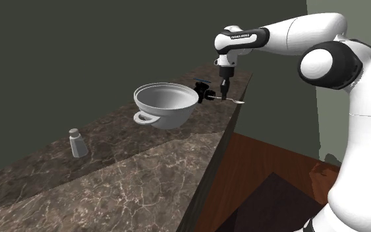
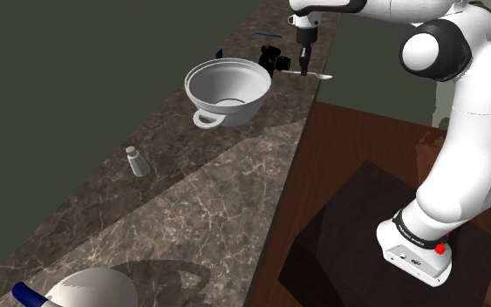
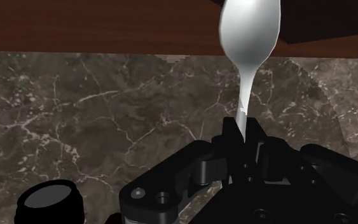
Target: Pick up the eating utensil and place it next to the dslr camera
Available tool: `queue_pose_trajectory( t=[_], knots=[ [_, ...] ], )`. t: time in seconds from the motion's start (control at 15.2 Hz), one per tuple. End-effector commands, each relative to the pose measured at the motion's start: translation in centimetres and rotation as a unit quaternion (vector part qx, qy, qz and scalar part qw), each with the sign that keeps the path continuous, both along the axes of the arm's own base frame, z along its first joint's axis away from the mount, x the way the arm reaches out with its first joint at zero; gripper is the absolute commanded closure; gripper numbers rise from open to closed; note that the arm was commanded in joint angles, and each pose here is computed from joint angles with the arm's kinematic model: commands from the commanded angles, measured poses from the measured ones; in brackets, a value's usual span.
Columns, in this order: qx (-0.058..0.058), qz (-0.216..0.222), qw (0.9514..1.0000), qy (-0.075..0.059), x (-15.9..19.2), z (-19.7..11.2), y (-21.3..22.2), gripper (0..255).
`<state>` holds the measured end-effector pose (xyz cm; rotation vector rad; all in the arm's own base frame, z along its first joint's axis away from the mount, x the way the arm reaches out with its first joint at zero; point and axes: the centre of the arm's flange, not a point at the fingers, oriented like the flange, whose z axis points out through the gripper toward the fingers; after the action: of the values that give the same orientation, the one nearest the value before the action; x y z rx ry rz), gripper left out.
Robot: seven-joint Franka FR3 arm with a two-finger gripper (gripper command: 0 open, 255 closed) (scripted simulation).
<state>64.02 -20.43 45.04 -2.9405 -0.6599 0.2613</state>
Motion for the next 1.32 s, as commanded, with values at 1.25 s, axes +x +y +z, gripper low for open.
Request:
queue_pose_trajectory(
  t=[1.25],
  knots=[
    [0.0,0.0,1.0,0.0,0.1,-10.5,0.0,255]
  ],
)
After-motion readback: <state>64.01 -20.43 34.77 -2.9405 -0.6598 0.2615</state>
